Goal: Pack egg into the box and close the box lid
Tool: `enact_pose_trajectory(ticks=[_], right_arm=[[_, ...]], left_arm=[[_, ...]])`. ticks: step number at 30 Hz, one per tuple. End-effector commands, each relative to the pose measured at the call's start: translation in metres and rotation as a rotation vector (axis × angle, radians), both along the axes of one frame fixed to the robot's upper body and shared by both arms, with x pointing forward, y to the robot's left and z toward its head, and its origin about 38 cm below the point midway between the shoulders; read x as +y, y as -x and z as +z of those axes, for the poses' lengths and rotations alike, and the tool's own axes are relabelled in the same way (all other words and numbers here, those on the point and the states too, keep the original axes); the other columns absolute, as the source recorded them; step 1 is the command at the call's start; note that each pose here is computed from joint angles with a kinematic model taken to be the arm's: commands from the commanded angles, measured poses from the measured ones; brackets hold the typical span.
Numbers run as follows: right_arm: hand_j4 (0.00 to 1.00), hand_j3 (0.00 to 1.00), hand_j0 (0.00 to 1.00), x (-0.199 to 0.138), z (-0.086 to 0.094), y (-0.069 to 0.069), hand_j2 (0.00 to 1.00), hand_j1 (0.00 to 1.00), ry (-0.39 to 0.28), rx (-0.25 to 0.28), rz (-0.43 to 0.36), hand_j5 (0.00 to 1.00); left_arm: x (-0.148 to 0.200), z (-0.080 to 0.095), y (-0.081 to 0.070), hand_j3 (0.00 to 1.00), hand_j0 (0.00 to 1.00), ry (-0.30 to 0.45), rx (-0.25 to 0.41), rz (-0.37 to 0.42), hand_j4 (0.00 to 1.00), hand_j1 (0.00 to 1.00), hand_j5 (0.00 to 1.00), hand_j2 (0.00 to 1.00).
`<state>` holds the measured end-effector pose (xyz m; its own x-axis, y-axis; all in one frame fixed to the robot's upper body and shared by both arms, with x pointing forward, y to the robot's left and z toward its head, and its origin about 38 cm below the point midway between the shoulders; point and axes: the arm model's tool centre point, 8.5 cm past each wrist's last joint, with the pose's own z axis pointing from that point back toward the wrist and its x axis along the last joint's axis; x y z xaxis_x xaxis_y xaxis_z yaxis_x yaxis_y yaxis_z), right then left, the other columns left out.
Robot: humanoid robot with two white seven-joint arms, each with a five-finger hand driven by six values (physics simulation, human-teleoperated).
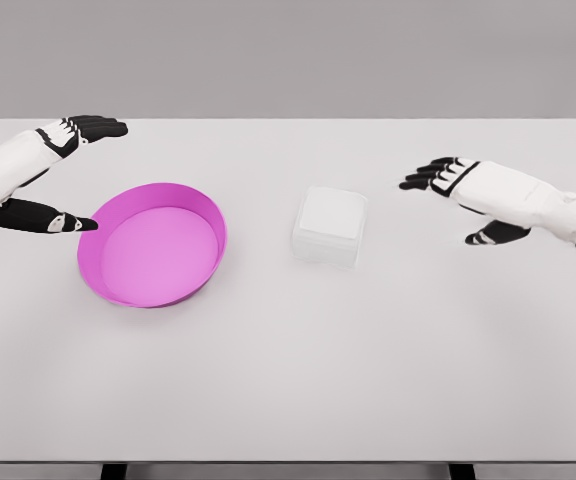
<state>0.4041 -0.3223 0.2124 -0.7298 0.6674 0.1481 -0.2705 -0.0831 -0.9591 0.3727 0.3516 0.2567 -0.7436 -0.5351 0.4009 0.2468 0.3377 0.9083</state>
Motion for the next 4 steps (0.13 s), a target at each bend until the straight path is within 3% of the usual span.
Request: enact_pose_trajectory(ticks=[1, 4], right_arm=[[1.00, 1.00, 1.00, -0.0120, 0.0023, -0.0021, 1.00, 1.00, -0.007, 0.004, -0.031, 1.00], [1.00, 1.00, 1.00, -0.0165, 0.0008, 0.0003, 1.00, 1.00, 0.008, 0.012, -0.036, 1.00]], left_arm=[[-0.0001, 0.0003, 0.0000, 1.00, 1.00, 0.007, 0.003, -0.001, 1.00, 1.00, 1.00, 1.00], [-0.0001, 0.0002, -0.0001, 1.00, 1.00, 0.006, 0.003, -0.001, 1.00, 1.00, 1.00, 1.00]])
